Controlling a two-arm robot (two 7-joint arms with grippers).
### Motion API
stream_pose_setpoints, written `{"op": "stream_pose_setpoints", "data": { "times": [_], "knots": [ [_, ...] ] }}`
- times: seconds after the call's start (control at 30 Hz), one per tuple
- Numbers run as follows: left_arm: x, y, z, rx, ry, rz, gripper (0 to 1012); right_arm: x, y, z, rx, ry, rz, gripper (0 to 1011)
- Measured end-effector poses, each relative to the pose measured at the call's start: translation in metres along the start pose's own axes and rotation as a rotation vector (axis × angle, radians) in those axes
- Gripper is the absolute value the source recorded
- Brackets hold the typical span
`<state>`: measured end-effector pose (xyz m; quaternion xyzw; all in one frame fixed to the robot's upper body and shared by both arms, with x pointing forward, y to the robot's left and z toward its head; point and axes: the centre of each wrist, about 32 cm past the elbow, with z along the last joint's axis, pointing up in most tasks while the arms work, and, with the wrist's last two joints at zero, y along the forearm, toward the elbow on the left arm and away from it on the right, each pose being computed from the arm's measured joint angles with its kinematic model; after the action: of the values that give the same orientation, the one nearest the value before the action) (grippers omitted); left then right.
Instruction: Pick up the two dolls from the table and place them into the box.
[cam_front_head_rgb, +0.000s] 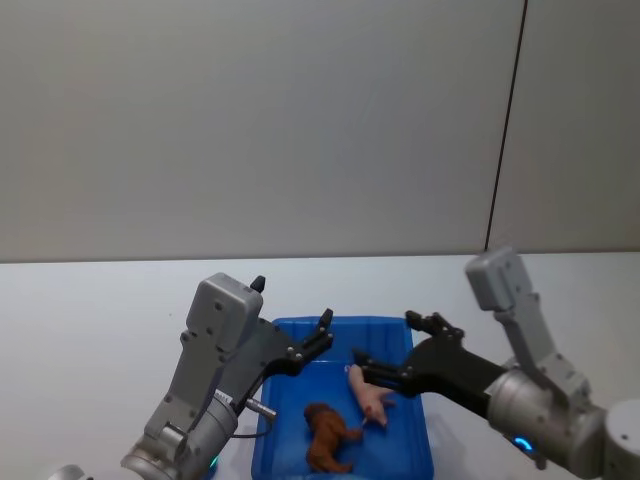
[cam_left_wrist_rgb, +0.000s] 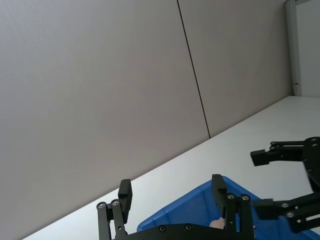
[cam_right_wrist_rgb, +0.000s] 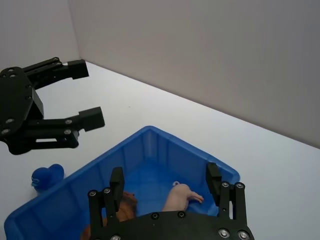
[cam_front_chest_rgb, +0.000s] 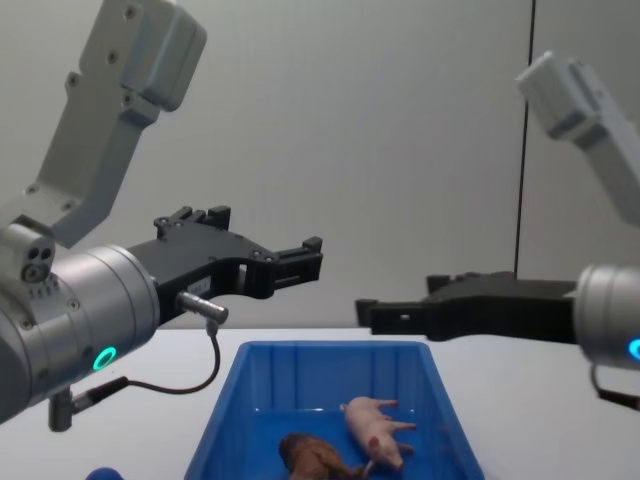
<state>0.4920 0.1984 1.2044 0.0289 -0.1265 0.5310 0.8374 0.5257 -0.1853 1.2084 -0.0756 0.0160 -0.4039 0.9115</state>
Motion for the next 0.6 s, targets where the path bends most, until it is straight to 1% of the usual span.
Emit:
{"op": "stream_pose_setpoints", "data": {
  "times": [0.27,0.37,0.4,0.5,0.6],
  "knots": [
    [0.0,0.0,0.0,0.0,0.0,0.0,1001,0.01,-0.027,-0.01,0.026,-0.02,-0.031,1001],
    [0.0,0.0,0.0,0.0,0.0,0.0,1001,0.014,-0.04,-0.015,0.038,-0.024,-0.045,1001],
    [0.0,0.0,0.0,0.0,0.0,0.0,1001,0.014,-0.04,-0.015,0.038,-0.024,-0.045,1001],
    [0.0,0.0,0.0,0.0,0.0,0.0,1001,0.016,-0.05,-0.019,0.045,-0.027,-0.053,1001],
    [0.0002,0.0005,-0.0004,0.001,-0.001,0.001,1001,0.018,-0.057,-0.021,0.05,-0.03,-0.059,1001]
  ]
}}
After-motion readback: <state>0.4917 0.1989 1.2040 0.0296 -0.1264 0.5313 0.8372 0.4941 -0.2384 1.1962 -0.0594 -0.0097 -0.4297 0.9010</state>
